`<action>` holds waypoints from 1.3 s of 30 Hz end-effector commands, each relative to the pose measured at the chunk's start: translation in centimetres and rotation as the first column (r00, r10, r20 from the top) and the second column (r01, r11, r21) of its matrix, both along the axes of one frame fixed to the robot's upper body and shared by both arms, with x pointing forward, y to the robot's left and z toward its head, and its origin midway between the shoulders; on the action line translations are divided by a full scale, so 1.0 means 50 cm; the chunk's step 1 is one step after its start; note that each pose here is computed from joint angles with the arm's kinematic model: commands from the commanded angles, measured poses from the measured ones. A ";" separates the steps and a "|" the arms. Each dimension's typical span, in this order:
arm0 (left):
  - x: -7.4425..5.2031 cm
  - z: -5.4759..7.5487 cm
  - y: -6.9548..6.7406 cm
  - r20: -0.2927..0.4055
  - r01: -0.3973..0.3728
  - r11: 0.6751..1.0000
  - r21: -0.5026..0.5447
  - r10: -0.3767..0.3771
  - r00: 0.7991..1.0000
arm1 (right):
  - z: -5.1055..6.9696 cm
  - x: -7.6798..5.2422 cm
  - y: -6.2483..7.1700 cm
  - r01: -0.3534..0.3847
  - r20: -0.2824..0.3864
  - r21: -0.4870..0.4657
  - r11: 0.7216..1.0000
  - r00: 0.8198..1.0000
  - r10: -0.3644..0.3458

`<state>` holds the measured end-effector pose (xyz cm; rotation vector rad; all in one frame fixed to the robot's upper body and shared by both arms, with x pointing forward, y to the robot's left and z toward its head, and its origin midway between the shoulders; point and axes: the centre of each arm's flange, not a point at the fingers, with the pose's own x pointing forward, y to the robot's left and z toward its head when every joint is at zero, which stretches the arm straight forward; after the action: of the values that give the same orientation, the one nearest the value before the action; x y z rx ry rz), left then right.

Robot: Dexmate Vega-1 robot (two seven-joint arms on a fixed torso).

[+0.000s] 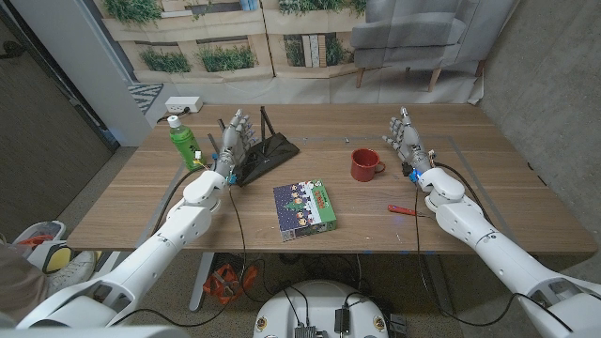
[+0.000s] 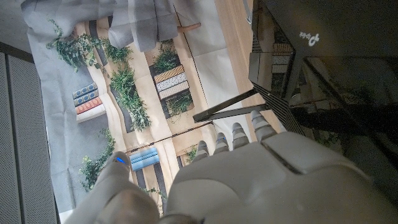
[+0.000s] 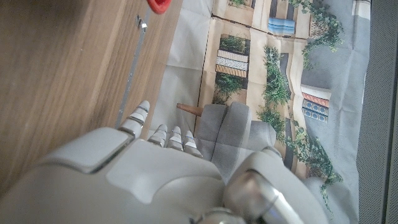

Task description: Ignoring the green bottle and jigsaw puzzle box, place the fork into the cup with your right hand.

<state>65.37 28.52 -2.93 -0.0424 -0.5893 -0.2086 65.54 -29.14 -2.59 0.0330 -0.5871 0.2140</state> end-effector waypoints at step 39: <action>-0.024 -0.024 -0.016 -0.007 0.015 1.000 0.022 -0.015 1.000 | 0.010 -0.027 -0.022 0.060 0.065 -0.099 0.993 0.996 -0.054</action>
<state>64.93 28.03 -4.17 -0.0287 -0.5692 -0.2083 65.05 -29.77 -2.18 -0.0326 -0.6062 0.1996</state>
